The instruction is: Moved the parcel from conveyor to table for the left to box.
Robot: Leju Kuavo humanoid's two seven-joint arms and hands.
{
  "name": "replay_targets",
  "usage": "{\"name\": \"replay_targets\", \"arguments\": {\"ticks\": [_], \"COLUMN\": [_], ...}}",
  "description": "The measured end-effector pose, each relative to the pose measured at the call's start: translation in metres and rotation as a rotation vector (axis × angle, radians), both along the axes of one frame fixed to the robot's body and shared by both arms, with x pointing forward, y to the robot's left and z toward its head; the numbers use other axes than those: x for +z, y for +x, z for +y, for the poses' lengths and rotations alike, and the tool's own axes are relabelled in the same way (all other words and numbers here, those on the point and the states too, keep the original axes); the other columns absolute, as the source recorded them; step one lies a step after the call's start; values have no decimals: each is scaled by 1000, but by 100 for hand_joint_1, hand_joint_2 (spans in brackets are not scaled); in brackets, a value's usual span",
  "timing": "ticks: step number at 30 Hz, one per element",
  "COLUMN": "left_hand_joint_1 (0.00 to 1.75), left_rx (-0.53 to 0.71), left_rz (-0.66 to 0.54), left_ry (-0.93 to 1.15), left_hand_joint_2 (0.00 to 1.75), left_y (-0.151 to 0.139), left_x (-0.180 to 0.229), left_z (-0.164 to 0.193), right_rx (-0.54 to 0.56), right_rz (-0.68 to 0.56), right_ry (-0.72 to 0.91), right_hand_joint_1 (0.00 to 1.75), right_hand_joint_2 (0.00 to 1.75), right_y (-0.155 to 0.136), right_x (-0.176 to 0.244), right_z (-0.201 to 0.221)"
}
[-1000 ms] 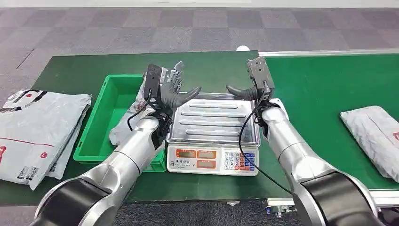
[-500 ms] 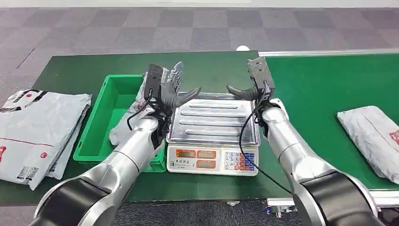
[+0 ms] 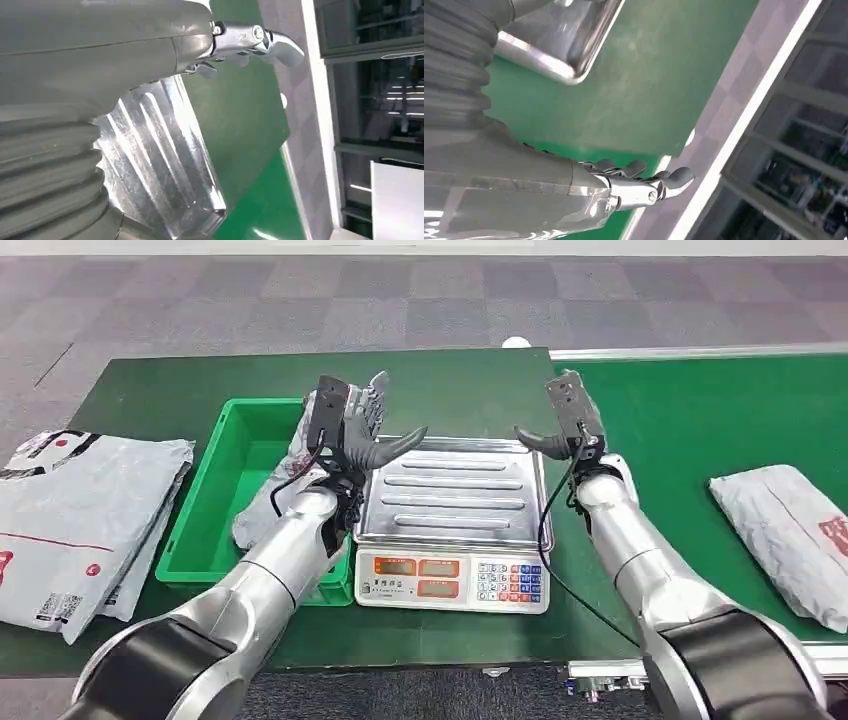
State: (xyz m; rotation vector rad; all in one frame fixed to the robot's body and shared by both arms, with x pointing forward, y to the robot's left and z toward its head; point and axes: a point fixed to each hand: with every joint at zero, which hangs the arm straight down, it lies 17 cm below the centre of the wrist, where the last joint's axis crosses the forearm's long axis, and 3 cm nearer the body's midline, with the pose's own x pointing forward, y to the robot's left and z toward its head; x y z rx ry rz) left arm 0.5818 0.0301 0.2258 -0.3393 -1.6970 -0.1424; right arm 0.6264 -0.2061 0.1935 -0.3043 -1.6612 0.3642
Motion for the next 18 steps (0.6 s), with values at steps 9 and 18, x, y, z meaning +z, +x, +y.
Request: {"name": "replay_targets", "arguments": {"ticks": [9, 18], "left_hand_joint_1": [0, 0], "left_rx": [11, 8], "left_rz": [-15, 3], "left_ry": [-2, -16], "left_hand_joint_2": [175, 175], "left_y": [-1, -6], "left_x": [-1, -10], "left_z": [2, 1], "right_rx": [-92, -203], "right_rz": [-23, -41], "right_ry": [-129, -276], "right_hand_joint_1": [0, 0], "right_hand_joint_2": [175, 175], "right_y": [-1, -2], "right_x": [-10, -12], "right_z": [-51, -98]}}
